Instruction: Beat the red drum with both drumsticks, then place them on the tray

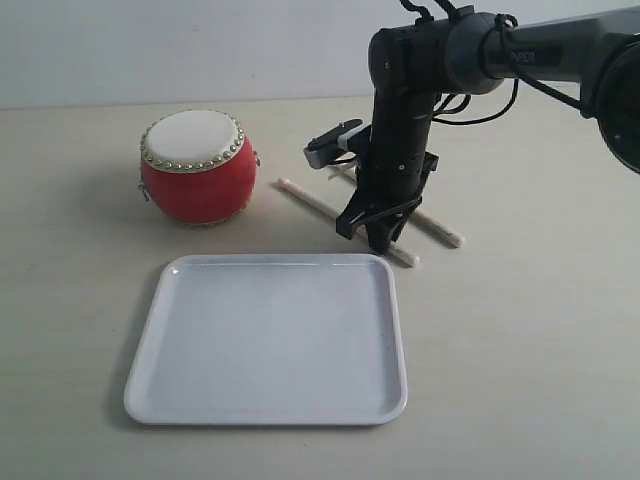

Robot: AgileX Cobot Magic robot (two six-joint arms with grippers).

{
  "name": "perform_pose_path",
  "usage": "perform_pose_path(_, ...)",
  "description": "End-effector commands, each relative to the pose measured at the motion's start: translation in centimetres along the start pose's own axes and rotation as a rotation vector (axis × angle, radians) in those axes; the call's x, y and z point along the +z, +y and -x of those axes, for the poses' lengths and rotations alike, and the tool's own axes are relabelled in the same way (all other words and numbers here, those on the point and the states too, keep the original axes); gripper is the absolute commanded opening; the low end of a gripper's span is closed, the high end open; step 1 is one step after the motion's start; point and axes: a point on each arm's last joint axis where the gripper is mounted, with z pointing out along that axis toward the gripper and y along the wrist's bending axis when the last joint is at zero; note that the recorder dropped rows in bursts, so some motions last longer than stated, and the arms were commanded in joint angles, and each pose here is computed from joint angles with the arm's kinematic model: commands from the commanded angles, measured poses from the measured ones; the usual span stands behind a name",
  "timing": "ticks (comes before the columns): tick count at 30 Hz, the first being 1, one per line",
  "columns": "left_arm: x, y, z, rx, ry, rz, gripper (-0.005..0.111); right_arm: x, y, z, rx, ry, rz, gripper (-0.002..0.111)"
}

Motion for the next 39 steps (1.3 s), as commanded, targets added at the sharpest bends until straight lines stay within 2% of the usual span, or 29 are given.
perform_pose_path(1,0.0,0.0,0.0,-0.009,-0.007,0.000,0.000,-0.6,-0.2,0.1,0.056,-0.018,-0.011,0.000)
perform_pose_path(5,0.0,0.0,0.0,-0.009,-0.007,0.000,0.000,-2.4,0.0,0.1,0.093,-0.054,-0.024,0.000)
perform_pose_path(12,0.0,0.0,0.0,-0.009,-0.007,0.000,0.000,-11.9,1.1,-1.4,0.115,-0.251,-0.099,0.000)
perform_pose_path(17,0.0,0.0,0.0,-0.009,-0.007,0.000,0.000,-16.1,2.6,-2.4,0.082,-0.365,-0.045,0.000)
perform_pose_path(21,0.0,0.0,0.0,-0.009,-0.007,0.000,0.000,-16.5,4.2,-2.7,0.025,-0.380,0.098,0.000)
perform_pose_path(25,0.0,0.0,0.0,-0.009,-0.007,0.000,0.000,-15.6,4.6,-3.7,-0.015,-0.336,0.118,0.000)
perform_pose_path(28,0.0,0.0,0.0,-0.006,-0.007,0.000,0.000,-15.3,5.0,-4.6,-0.019,-0.375,0.114,0.000)
perform_pose_path(30,0.0,0.0,0.0,-0.005,-0.009,0.000,0.000,-15.7,5.9,-4.8,-0.064,-0.421,0.180,0.000)
perform_pose_path(33,0.0,-0.1,0.2,-0.121,-0.031,-0.013,0.000,-16.0,7.4,-5.0,-0.158,-0.501,0.303,0.000)
perform_pose_path(34,0.0,-0.2,0.3,-0.314,-0.044,-0.034,0.000,-15.8,7.9,-5.0,-0.205,-0.531,0.360,0.000)
perform_pose_path(35,0.0,-0.3,0.5,-0.419,-0.055,-0.045,0.000,-15.5,8.4,-5.1,-0.256,-0.557,0.404,0.000)
perform_pose_path(38,-0.1,-0.2,1.3,-0.493,-0.147,-0.061,0.000,-15.0,8.9,-5.2,-0.336,-0.601,0.453,0.000)
perform_pose_path(39,-0.2,-0.1,1.9,-0.527,-0.219,-0.067,0.000,-15.0,9.1,-5.1,-0.364,-0.628,0.470,0.000)
